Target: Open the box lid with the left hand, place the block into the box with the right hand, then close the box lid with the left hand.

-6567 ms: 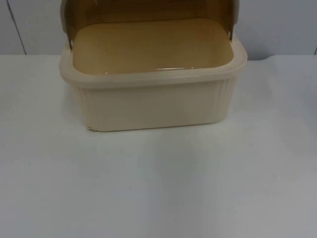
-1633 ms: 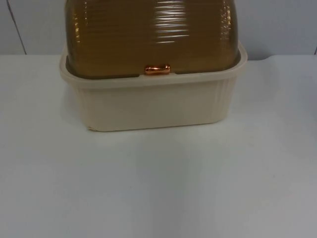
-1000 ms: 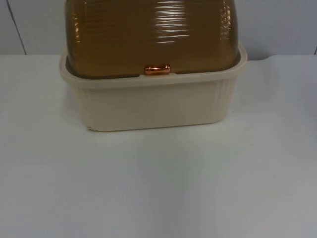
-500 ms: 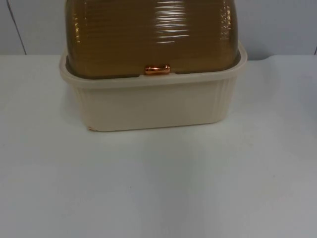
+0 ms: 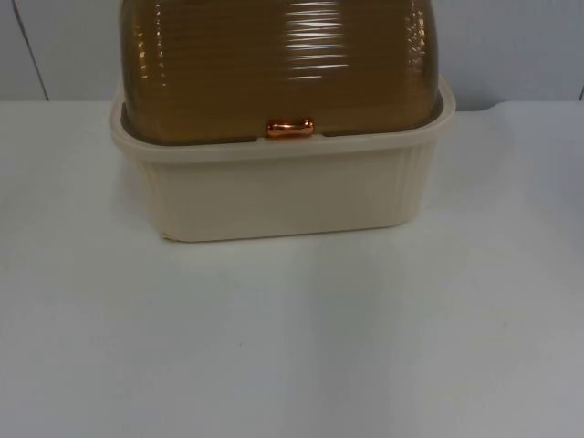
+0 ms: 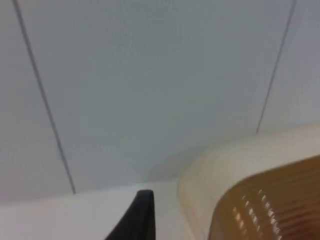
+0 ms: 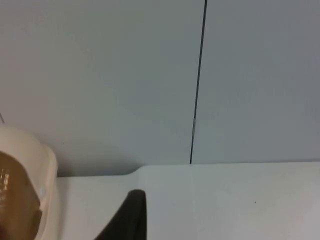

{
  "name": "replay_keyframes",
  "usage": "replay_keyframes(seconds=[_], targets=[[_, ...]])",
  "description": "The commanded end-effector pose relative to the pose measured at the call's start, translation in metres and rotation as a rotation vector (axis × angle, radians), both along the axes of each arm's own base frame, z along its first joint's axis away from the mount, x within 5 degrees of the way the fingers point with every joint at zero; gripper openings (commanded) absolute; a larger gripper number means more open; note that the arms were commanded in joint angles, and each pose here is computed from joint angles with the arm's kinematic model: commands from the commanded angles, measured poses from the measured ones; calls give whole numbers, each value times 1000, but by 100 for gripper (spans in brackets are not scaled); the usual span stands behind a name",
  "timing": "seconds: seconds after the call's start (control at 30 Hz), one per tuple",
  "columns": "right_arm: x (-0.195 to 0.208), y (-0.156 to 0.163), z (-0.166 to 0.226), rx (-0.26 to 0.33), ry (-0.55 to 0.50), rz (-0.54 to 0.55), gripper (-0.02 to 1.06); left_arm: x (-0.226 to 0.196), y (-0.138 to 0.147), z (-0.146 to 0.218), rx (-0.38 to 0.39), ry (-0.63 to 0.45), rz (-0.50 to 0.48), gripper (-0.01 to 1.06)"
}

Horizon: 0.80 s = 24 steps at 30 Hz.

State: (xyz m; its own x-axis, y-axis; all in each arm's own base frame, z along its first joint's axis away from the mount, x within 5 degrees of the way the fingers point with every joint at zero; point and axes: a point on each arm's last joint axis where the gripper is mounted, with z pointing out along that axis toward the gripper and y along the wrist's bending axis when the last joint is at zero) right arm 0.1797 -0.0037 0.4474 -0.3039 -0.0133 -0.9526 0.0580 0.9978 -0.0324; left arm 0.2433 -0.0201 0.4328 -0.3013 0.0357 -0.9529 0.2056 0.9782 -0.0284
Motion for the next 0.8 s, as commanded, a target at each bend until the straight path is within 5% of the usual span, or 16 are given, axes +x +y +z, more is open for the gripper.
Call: replay_keyframes(seconds=[0.0,0.3,0.5,0.77], targets=[[12,-4,-1,-1,-16,-22,105,-15,-7,18,-6,-120,-16,105],[28,-3,-4,52,-48,-9,105,-60,-8,38,-3,-174,-51,105],[-51,-2,32,31,-246,-3,105,-127,-4,62,37,-326,-51,105],[-147,-2,52,-66,-485,-4,105,-212,3,76,102,-530,-16,105]])
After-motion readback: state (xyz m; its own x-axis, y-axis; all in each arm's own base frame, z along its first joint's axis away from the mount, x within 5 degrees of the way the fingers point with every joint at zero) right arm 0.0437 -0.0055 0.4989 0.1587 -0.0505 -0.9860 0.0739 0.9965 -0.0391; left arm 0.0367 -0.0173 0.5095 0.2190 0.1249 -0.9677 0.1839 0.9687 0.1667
